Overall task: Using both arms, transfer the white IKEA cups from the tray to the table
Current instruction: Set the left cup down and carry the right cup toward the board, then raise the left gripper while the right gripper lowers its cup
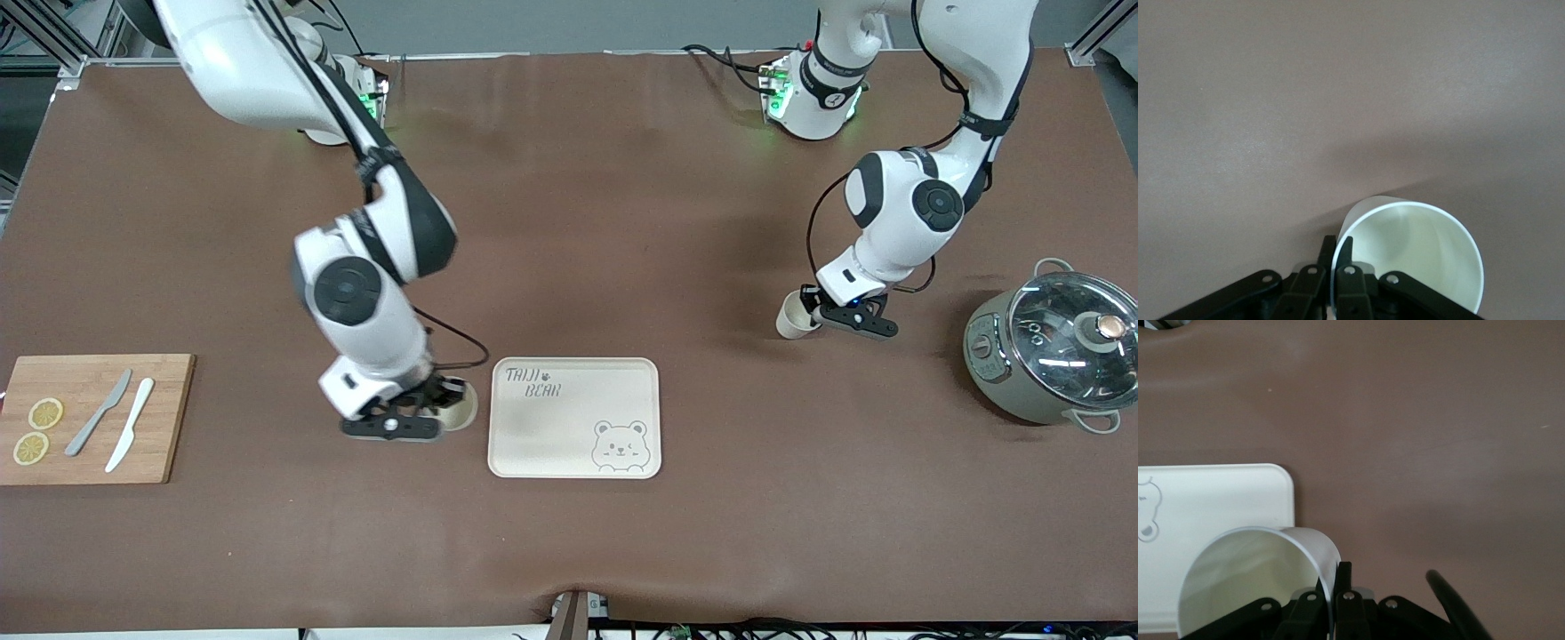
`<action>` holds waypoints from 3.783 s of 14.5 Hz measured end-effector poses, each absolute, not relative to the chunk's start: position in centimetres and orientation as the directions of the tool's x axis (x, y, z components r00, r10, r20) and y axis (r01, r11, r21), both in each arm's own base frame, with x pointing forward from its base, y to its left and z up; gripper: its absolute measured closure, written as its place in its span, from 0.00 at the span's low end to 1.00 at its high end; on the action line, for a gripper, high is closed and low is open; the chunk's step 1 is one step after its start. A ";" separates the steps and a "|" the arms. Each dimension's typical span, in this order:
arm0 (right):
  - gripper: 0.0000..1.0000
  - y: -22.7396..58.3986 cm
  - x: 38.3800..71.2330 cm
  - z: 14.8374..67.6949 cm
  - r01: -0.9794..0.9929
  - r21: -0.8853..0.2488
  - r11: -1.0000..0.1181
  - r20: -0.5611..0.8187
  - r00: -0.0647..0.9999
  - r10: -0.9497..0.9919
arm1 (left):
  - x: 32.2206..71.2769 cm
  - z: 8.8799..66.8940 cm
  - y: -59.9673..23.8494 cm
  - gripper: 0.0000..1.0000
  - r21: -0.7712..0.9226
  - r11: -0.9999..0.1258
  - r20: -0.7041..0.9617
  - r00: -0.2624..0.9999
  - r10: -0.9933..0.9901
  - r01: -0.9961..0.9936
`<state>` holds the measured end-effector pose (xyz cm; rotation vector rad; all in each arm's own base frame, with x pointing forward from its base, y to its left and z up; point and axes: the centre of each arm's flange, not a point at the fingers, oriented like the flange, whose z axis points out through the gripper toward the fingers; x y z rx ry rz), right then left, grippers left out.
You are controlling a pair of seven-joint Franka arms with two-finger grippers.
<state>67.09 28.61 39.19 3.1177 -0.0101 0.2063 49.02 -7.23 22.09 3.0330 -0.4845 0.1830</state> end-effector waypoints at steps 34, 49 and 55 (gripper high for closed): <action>0.96 -0.6 63.1 22.1 0.231 -0.008 -0.973 0.150 0.962 0.227 | 58.4 60.2 -7.6 0.00 0.118 -0.993 0.072 0.997 0.022 0.013; 0.10 -0.6 63.7 22.3 0.230 0.000 -0.973 0.183 0.957 0.226 | 58.3 64.3 0.2 0.00 0.047 -0.993 0.044 0.992 0.114 0.112; 0.00 -0.8 67.2 33.9 0.240 -0.020 -0.970 0.104 0.966 0.237 | 57.7 64.5 -0.5 0.00 0.047 -0.994 0.020 0.995 0.100 0.099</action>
